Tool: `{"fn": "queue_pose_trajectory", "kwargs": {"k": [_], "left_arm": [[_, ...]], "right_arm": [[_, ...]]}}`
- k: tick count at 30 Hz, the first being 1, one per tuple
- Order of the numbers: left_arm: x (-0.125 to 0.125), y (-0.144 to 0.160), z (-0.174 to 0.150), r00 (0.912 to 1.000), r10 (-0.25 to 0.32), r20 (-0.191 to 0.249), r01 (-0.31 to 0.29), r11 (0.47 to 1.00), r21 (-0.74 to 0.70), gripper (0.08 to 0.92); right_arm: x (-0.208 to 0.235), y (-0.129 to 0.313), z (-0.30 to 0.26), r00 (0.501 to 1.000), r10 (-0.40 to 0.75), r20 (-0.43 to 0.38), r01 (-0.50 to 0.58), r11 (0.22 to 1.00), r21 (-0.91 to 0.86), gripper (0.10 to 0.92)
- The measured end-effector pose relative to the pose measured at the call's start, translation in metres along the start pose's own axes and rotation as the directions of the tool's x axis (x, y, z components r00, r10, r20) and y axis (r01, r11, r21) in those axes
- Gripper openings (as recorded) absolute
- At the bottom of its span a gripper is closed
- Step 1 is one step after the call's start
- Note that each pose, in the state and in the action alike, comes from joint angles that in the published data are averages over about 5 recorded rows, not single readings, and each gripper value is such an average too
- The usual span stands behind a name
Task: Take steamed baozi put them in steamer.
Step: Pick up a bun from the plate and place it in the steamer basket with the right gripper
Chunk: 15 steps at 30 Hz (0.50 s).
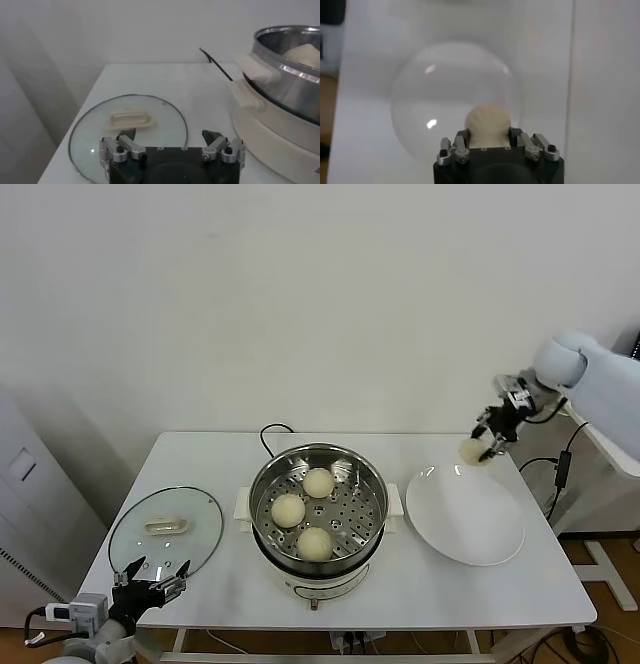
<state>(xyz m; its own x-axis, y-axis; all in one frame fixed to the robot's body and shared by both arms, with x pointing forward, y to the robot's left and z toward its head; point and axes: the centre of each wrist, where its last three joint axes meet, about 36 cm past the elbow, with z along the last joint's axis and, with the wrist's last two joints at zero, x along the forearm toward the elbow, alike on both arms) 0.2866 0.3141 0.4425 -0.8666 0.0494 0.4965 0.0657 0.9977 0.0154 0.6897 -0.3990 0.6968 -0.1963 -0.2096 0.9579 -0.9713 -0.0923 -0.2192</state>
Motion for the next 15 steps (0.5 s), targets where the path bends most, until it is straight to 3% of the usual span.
{"fn": "queue_pose_trajectory", "kwargs": {"k": [7, 15], "left_arm": [[0.002, -0.002, 0.0, 1.0, 0.0, 0.001, 0.0, 1.0, -0.002, 0.823], [0.003, -0.003, 0.0, 1.0, 0.002, 0.004, -0.002, 1.0, 0.004, 0.823]], "right_arm": [[0.011, 0.005, -0.069, 0.997, -0.017, 0.074, 0.019, 1.0, -0.022, 0.492], [-0.008, 0.02, -0.142, 0.988, -0.054, 0.141, 0.063, 0.996, -0.058, 0.492]]}}
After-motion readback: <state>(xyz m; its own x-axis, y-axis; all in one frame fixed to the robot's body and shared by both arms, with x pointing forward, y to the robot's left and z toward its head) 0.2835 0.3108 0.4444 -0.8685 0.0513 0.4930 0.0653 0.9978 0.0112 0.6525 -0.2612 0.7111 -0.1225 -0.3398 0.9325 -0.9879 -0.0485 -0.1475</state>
